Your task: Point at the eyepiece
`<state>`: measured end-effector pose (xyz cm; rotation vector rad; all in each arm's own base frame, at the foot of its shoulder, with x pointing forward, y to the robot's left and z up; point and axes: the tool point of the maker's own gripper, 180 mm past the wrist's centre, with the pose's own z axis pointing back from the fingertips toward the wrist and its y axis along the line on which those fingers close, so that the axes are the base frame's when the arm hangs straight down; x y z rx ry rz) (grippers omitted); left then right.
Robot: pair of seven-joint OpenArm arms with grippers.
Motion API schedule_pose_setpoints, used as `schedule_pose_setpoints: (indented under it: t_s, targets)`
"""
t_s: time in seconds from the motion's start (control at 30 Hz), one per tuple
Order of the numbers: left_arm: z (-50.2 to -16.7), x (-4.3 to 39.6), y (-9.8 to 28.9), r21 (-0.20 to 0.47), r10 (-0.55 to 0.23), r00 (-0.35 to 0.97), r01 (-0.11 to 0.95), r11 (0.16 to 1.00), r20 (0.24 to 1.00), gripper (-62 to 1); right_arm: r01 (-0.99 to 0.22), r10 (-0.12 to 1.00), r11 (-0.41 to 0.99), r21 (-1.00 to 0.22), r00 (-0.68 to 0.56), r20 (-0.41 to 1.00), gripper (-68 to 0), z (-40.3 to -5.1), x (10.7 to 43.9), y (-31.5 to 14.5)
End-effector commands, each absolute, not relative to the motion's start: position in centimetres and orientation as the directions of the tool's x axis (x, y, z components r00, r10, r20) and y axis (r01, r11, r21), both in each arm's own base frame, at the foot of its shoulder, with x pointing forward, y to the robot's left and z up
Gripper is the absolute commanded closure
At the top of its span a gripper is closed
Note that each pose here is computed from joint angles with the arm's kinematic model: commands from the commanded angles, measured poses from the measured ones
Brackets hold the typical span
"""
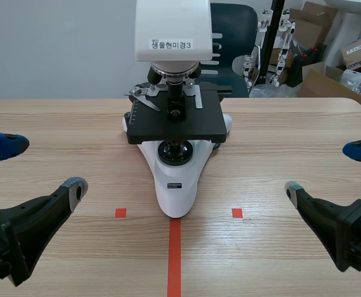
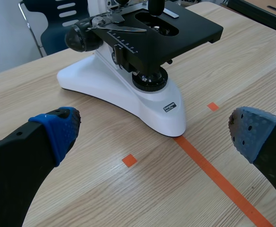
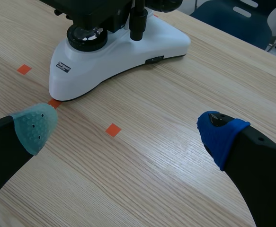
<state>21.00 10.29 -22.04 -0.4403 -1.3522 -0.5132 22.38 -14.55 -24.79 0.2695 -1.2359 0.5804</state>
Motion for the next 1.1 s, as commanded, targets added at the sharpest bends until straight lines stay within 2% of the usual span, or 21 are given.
schedule_pose_setpoints:
  t_s: [0.0,0.67,0.9,1.07]
  targets:
    - [-21.1,21.1,9.9,-0.012,-0.068,0.115,0.588,0.809,0.991,-62.3,-0.549,0.250,0.828,-0.119,0.171,0.953,-67.9,-23.7,22.8,-14.4]
    - [-21.1,21.1,9.9,-0.012,-0.068,0.114,0.587,0.809,0.991,-62.3,-0.551,0.257,0.825,-0.125,0.170,0.951,-67.9,-23.7,22.9,-14.4]
    - [-21.1,21.1,9.9,-0.012,-0.068,0.114,0.587,0.809,0.991,-62.3,-0.591,0.351,0.784,-0.190,0.169,0.921,-67.9,-23.9,23.2,-14.9]
    - [-21.1,21.1,9.9,-0.012,-0.069,0.114,0.587,0.809,0.991,-62.3,-0.543,0.428,0.789,-0.286,0.154,0.891,-67.9,-23.4,24.6,-16.7]
